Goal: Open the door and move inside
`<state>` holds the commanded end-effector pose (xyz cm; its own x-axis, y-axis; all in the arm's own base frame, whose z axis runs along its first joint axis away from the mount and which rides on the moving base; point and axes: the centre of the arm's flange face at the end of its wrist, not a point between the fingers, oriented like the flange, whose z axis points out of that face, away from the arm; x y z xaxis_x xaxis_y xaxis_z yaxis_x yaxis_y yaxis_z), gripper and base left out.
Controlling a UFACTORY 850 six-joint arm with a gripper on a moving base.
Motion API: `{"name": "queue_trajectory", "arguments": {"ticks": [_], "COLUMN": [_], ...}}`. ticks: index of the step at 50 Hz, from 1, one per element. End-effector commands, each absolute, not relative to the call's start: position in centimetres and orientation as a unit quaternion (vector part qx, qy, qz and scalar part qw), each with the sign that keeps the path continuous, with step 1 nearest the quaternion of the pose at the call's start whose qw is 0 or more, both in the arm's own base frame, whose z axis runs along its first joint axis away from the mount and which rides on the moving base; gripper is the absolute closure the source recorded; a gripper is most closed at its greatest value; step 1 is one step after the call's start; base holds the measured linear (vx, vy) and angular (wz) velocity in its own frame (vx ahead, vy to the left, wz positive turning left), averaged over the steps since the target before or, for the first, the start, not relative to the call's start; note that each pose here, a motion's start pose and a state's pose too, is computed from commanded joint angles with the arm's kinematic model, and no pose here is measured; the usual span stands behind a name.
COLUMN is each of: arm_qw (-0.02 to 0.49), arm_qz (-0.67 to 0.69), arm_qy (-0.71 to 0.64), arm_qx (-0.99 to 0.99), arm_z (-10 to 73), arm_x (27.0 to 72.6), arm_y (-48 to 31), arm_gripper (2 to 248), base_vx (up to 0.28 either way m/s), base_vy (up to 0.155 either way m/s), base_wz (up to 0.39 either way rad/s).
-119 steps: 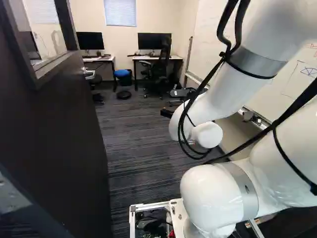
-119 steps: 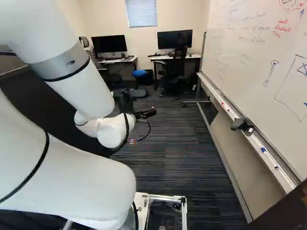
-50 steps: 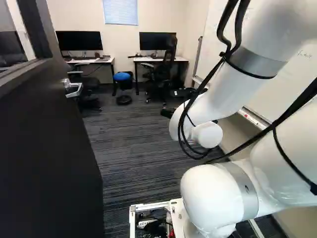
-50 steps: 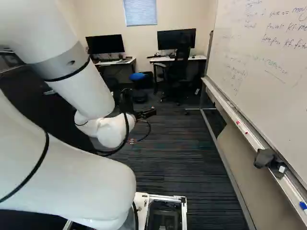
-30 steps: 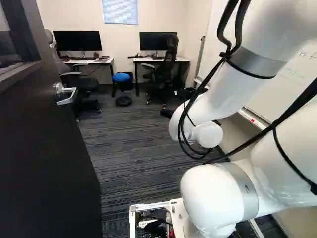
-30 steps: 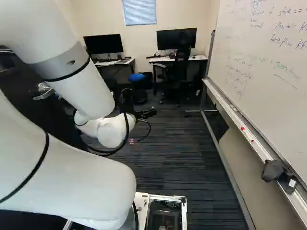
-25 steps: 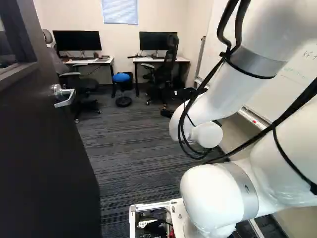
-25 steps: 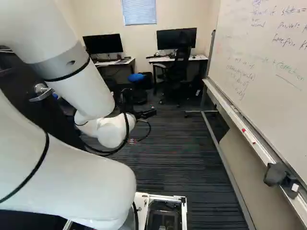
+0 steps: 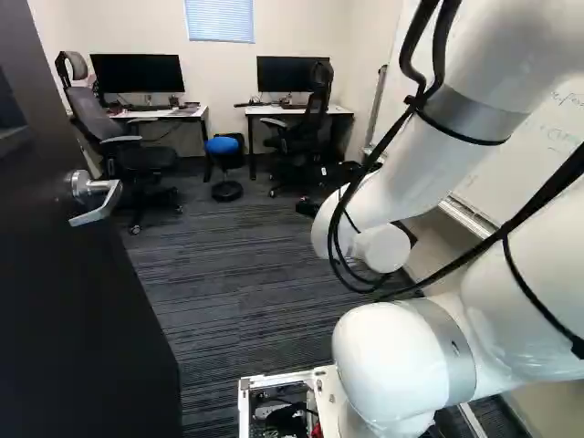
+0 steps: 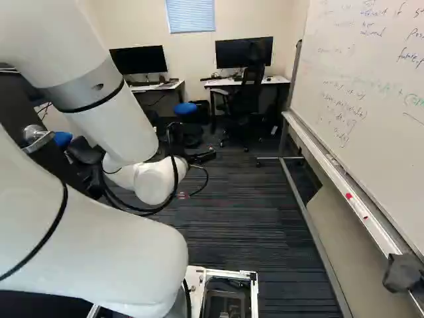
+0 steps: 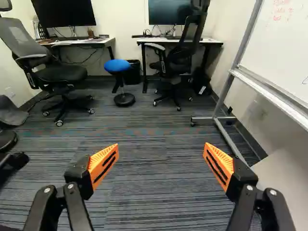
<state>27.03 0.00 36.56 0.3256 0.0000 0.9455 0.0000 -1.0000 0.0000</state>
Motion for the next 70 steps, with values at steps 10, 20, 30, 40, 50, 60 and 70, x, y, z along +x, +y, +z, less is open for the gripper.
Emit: {"name": "queue_trajectory", "arguments": {"ticks": [10,20,30,40,50,60,70], "arm_qw": [0.000,0.000,0.000,0.000,0.000,0.000,0.000], "arm_qz": [0.581,0.581,0.581,0.581,0.581,0.581,0.581], "arm_qy": [0.000,0.000,0.000,0.000,0.000,0.000,0.000], "arm_qx": [0.814,0.814,0.814,0.814,0.814,0.814,0.814], "arm_z": [36.56,36.56,36.56,36.56,36.56,36.56,36.56], "arm_x": [27.03,27.03,27.03,27.03,27.03,27.03,27.03], "arm_y": [0.00,0.00,0.00,0.00,0.00,0.00,0.00], "arm_gripper": [3,3,3,3,3,3,3], "base_vx": [0.196,0.202,0.207,0.201,0.207,0.207,0.204], "base_vy": [0.005,-0.024,-0.026,-0.028,-0.026,-0.003,0.000], "base_wz": [-0.003,-0.006,-0.008,-0.003,-0.002,-0.009,-0.001]}}
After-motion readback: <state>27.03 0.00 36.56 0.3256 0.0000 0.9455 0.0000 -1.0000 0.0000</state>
